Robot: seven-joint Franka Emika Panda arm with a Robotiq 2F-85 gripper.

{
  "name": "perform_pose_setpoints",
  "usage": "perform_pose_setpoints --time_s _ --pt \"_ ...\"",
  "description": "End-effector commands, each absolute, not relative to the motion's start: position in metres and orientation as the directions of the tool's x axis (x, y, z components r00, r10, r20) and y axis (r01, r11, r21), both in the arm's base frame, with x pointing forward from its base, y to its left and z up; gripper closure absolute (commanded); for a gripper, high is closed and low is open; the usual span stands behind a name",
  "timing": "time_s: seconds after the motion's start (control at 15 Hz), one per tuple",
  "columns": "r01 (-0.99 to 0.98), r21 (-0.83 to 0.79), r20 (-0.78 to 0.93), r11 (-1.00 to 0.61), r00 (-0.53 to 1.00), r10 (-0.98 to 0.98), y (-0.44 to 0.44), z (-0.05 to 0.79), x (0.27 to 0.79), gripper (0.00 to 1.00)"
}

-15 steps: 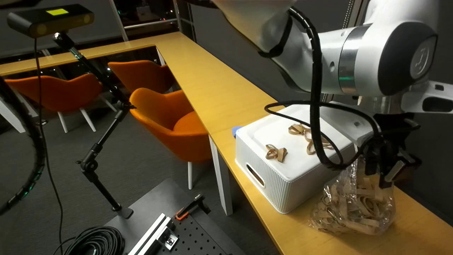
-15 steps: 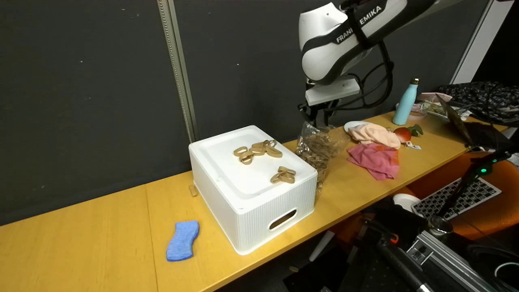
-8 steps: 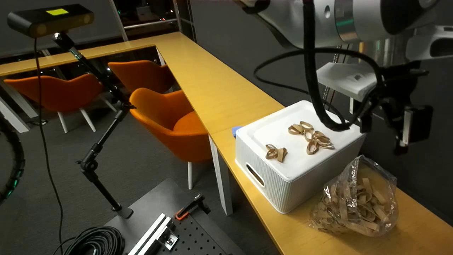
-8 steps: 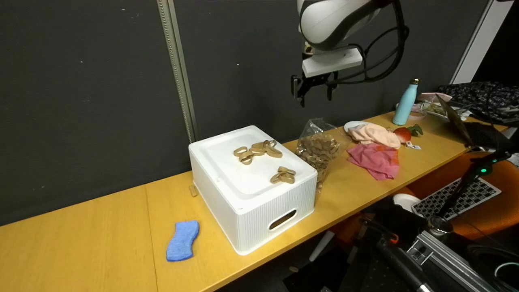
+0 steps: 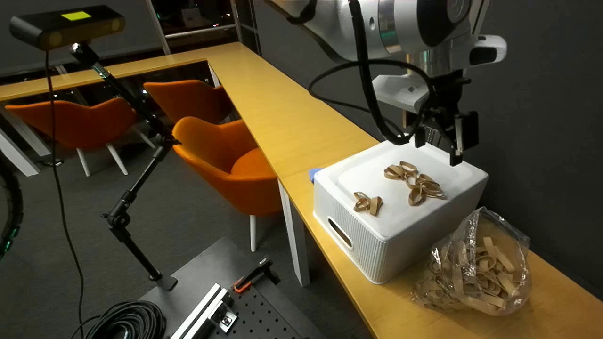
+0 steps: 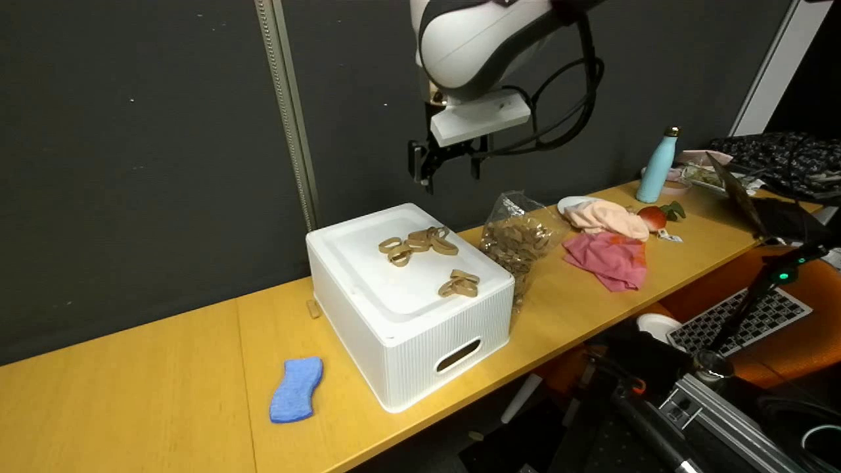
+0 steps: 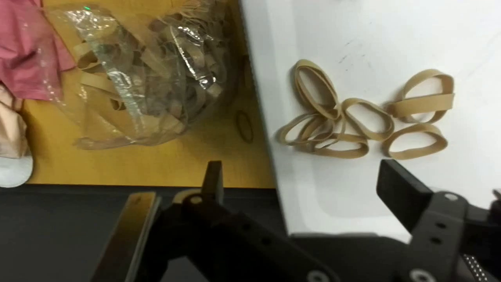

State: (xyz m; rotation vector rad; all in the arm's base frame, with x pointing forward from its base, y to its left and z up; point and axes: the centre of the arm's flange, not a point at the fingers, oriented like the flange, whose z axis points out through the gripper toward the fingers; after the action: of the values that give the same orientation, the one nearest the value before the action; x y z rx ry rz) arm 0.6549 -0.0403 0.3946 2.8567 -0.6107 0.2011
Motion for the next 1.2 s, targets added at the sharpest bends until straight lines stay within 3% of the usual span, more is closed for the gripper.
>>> perform_pose_setpoints --time_s 0.0,1.13 --pt "-0.336 0.163 0.137 -0.928 0.939 -0.315 -0.027 0.36 0.69 0.0" --pt "-0.214 0.143 0.022 -0.966 0.977 -0.213 0.004 0.282 0.704 0.0"
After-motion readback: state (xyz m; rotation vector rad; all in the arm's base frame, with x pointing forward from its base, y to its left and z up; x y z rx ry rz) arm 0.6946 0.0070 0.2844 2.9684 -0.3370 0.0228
